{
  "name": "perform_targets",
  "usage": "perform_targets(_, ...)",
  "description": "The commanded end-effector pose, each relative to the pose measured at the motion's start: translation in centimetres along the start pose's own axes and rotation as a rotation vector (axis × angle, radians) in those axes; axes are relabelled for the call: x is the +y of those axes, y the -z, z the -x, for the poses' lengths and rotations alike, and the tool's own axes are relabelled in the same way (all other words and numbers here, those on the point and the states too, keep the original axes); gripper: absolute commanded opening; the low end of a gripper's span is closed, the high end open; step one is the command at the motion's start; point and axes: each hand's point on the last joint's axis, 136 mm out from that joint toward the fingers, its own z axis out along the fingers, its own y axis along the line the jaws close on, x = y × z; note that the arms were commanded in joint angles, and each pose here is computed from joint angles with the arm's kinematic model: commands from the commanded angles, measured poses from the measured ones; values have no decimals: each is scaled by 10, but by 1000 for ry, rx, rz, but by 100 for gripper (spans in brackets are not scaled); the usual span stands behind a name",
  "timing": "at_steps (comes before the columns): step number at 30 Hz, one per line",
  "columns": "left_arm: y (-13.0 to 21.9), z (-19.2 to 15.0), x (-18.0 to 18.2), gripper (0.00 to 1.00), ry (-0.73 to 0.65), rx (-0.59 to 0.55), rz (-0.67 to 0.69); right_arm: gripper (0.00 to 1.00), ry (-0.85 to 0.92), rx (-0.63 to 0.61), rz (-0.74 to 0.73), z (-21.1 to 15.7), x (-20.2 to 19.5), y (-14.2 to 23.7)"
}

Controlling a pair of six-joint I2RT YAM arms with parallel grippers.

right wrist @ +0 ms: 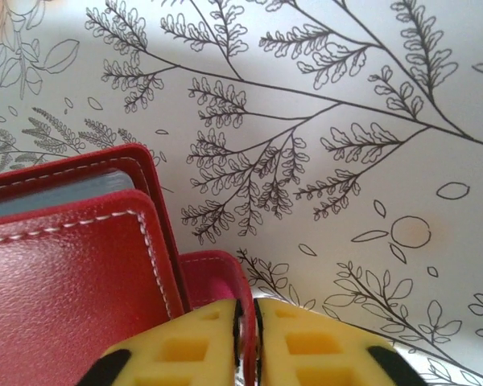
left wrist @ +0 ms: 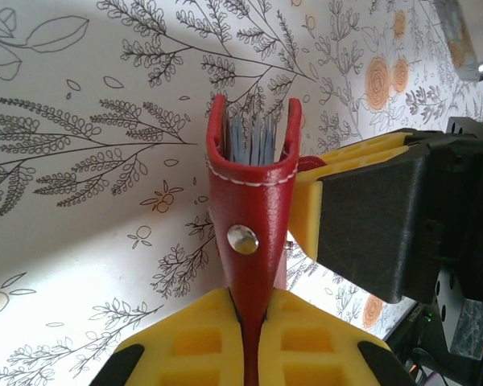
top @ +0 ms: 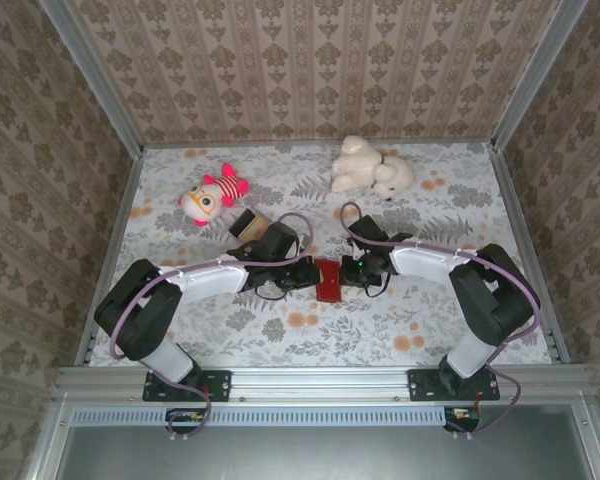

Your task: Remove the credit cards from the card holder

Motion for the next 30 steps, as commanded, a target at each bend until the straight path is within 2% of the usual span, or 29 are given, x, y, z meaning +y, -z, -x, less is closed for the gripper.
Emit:
perform_targets(1,6,3,3,23,11,-12,29,8,42,-38,-45,12,-1,7)
perform_targets(5,12,8,13,43,-1,-28,93,2,85,-75,-90,17,-4,24)
perform_targets(8,16,13,14,54,-21,-31,103,1,116,-80,-107,15,-4,39)
perform_targets(14,38,29,20,63,-63,-85,184,1,150,-95,-89,11,6,75)
perform_targets(18,58,44,27,75,-64,-155,207,1,163,-117,-8,15,28,93)
perform_targets(22,73,58,35,90,-57,-217,212,1,160,-114,54,18,48,96)
perform_targets(25,79,65,37,97,-70,-253,220,1,169,-117,81,21,61,93)
perform_targets(30,84,72,37,100,-83,-294,200,1,158,-113,71,23,64,84)
